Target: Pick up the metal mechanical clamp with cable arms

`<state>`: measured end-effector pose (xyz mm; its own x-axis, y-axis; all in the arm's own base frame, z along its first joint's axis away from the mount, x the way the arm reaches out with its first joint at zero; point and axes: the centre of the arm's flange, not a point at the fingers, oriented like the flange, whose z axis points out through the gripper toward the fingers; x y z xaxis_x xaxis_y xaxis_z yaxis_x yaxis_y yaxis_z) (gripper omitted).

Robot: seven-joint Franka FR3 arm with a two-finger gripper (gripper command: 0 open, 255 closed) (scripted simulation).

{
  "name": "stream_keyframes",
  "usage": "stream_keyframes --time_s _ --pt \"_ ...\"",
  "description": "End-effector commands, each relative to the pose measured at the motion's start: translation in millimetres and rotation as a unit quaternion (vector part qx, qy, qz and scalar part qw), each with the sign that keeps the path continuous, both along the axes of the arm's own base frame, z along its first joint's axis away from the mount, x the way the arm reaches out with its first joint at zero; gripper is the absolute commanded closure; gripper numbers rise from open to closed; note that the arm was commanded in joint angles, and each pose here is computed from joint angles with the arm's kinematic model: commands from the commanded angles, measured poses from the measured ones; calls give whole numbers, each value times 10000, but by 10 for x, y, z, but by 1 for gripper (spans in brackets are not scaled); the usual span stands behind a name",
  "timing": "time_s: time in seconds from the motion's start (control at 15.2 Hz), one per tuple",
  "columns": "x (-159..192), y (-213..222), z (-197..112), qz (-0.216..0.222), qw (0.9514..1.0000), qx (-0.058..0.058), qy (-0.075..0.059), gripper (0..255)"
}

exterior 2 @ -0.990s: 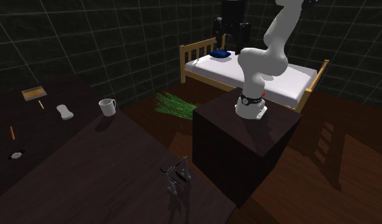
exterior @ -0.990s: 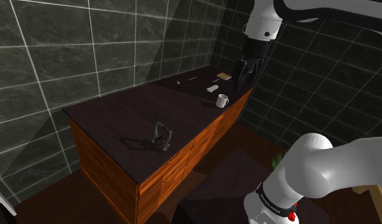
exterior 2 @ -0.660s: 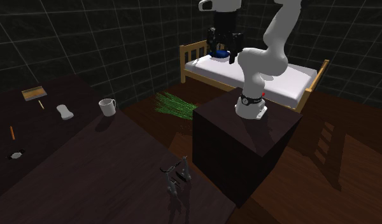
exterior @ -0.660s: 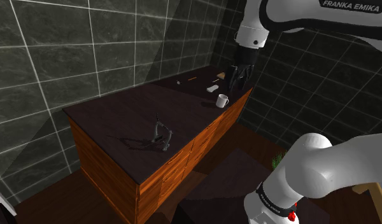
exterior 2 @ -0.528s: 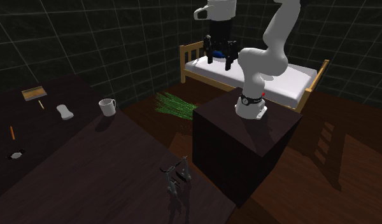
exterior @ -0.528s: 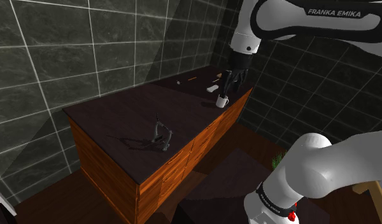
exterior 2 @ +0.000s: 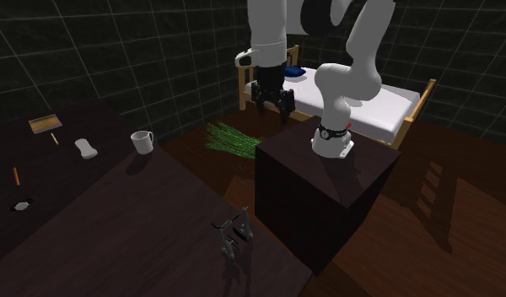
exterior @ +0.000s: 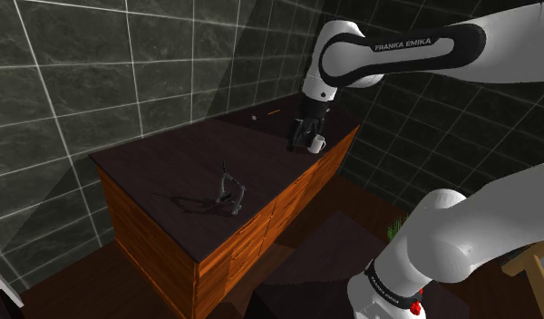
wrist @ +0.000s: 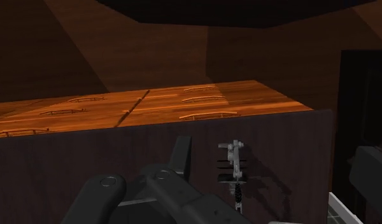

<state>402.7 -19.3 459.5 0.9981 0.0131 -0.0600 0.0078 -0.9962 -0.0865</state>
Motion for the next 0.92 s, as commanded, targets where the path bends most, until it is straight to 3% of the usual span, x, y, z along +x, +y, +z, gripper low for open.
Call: stream_keyframes --time_s 0.0,0.86 --pt "173 2 -206 41 9999 102 -35 0" --pt "1223 36 -1549 314 9963 771 -188 0"
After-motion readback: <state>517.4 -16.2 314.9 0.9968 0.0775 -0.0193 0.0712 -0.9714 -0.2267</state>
